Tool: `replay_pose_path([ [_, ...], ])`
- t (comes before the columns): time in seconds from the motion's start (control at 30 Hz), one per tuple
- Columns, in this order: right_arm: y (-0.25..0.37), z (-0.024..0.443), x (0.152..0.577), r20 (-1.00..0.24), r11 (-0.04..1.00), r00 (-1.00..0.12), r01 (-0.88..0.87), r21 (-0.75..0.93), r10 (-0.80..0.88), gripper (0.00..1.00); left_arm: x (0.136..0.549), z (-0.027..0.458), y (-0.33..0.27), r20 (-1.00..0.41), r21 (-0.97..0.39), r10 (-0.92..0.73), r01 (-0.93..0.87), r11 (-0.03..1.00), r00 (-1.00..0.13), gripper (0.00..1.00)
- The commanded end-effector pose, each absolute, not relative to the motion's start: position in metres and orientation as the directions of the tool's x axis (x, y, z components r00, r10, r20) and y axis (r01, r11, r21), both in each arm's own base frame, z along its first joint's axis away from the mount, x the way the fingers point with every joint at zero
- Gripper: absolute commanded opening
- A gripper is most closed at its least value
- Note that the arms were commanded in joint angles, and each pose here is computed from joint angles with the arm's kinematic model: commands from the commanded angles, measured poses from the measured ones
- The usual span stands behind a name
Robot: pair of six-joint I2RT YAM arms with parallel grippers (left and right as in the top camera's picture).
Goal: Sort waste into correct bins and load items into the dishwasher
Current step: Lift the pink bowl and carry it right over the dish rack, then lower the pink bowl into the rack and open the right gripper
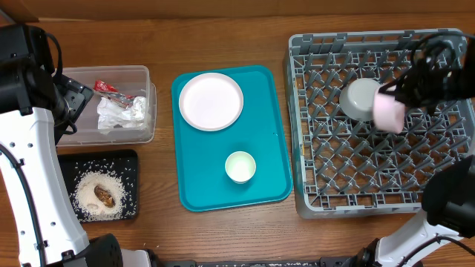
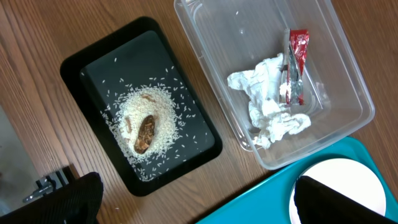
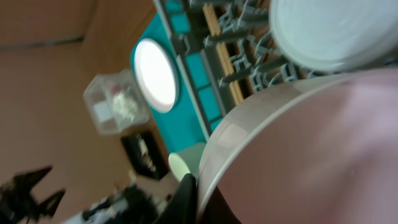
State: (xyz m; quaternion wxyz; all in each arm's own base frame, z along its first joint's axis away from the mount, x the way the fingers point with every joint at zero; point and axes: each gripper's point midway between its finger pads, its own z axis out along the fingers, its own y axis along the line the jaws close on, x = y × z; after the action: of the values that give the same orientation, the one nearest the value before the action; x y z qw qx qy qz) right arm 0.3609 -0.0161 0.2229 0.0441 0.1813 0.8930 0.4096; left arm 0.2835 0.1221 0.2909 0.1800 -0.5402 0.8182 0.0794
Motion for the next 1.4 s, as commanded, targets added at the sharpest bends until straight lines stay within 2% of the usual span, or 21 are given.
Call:
replay_pose_path([
  [0.0,0.003,0.229,0.356,-0.005,0.468,-0.957,0.138,0.873,0.292,0.04,0.284,0.291,0.123,-0.380,-0.069,-0.862,-0.919,0.388,-0.335,1.00],
  [0.13,0.006,0.215,0.349,-0.016,0.389,-0.958,0.102,0.916,0.287,0.04,0.284,0.291,0.123,-0.380,-0.069,-0.862,-0.919,0.388,-0.335,1.00],
  [0.57,-0.032,0.169,0.334,0.050,0.342,-0.911,0.204,0.917,0.409,0.04,0.284,0.291,0.123,-0.380,-0.069,-0.862,-0.919,0.388,-0.335,1.00],
  [0.6,-0.037,0.168,0.333,0.053,0.343,-0.906,0.212,0.915,0.419,0.05,0.284,0.291,0.122,-0.380,-0.069,-0.862,-0.919,0.388,-0.336,1.00],
  [0.67,-0.044,0.166,0.330,0.055,0.353,-0.900,0.225,0.908,0.433,0.14,0.284,0.291,0.123,-0.380,-0.069,-0.862,-0.919,0.388,-0.335,1.00],
  [0.87,-0.062,0.163,0.326,0.073,0.351,-0.875,0.266,0.897,0.478,0.23,0.284,0.291,0.123,-0.380,-0.069,-0.862,-0.919,0.388,-0.336,1.00],
  [1.17,-0.098,0.167,0.320,0.109,0.446,-0.825,0.405,0.798,0.554,0.28,0.284,0.291,0.123,-0.380,-0.069,-0.862,-0.919,0.388,-0.336,1.00],
  [1.37,-0.125,0.169,0.312,0.119,0.527,-0.760,0.545,0.652,0.639,0.31,0.284,0.291,0.123,-0.380,-0.069,-0.862,-0.919,0.388,-0.336,1.00],
])
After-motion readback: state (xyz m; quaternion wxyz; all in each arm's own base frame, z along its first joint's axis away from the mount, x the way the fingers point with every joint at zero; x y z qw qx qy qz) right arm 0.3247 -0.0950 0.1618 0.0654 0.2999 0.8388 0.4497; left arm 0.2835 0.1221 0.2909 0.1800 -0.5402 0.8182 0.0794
